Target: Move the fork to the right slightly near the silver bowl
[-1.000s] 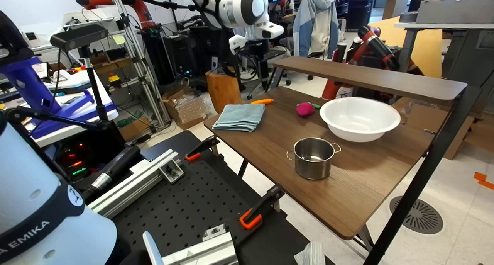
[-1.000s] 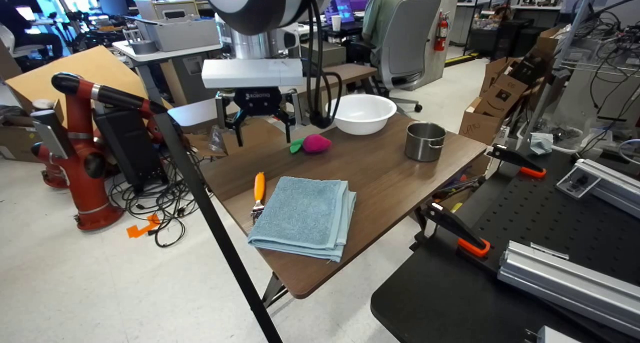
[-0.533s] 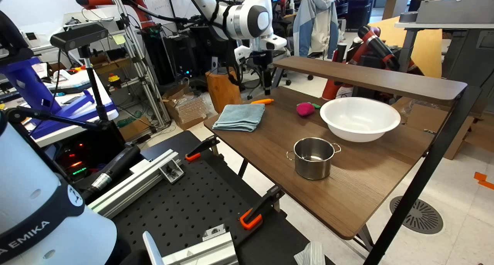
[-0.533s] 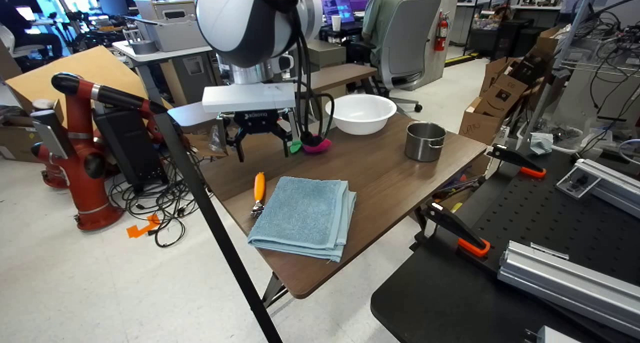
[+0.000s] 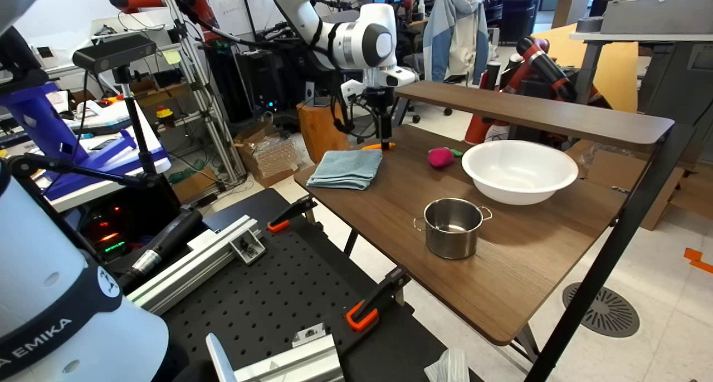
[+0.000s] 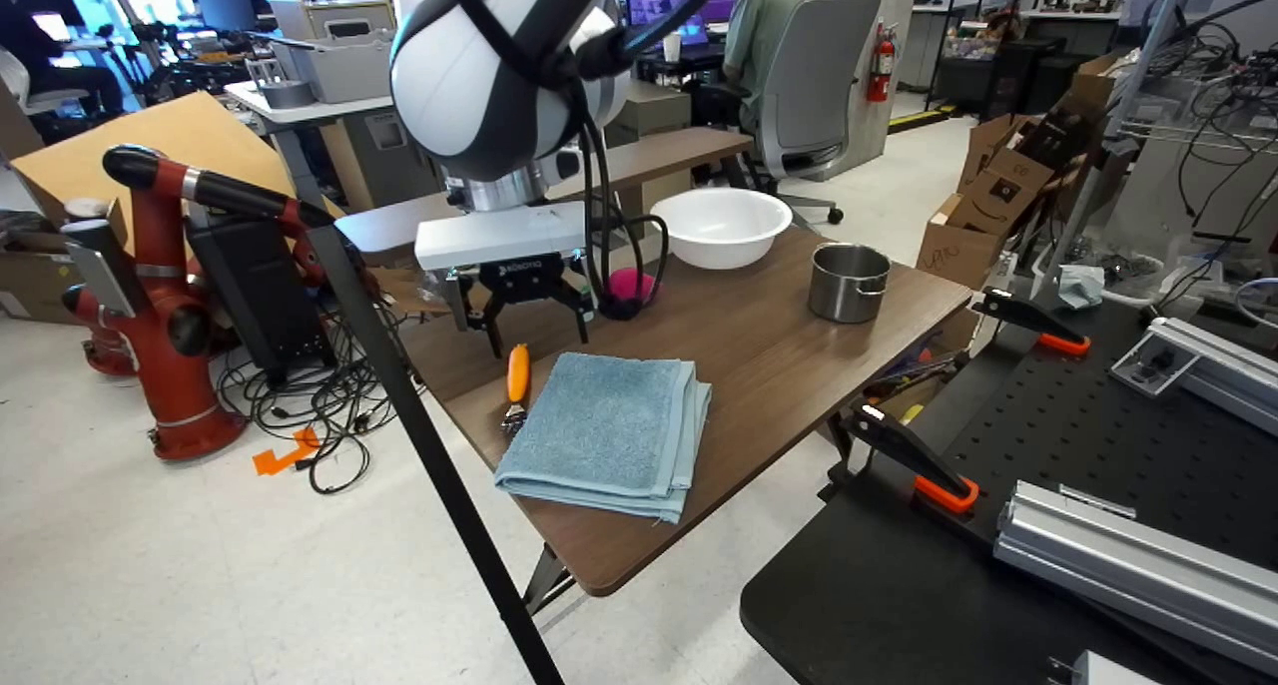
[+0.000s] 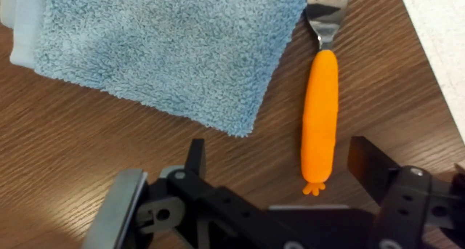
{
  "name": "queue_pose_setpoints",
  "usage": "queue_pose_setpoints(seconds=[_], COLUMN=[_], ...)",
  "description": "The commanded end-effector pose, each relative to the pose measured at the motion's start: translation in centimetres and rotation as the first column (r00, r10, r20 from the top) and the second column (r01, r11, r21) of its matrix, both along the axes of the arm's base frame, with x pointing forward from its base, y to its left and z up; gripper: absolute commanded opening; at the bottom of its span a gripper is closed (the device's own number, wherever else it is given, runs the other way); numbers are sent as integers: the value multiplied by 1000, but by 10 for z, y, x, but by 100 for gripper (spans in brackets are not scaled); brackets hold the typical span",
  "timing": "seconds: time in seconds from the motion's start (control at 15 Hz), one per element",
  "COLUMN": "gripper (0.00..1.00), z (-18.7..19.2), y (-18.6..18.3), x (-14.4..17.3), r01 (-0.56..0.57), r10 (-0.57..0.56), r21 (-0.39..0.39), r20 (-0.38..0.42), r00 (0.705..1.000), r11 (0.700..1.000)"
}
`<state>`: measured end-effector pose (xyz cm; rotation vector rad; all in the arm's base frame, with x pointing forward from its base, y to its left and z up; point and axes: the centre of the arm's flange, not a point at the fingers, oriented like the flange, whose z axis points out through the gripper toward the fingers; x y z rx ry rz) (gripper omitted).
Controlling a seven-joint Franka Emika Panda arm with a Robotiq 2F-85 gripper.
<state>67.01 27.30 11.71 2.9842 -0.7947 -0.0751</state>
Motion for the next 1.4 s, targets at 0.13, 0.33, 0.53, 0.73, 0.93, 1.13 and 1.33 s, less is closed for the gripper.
queue_pose_setpoints(seconds=[0.13,0.33,0.53,0.73,0.93,1.13,1.33], gripper=[100,100,100,65,40,18,3], z=[-13,-18,-23,-24,-22,-20,-17], y=[11,14,16,18,18,17,17], x=[27,30,32,35,38,41,42], r01=[-20,-46,-62,-72,-73,-78,-84], r10=[20,44,60,71,73,79,84], r21=[-19,-25,-29,-23,-7,3,10], r20=[-33,-45,-49,-43,-39,-32,-30], r00=[999,998,997,997,997,996,996], r11=[1000,999,998,997,997,997,996])
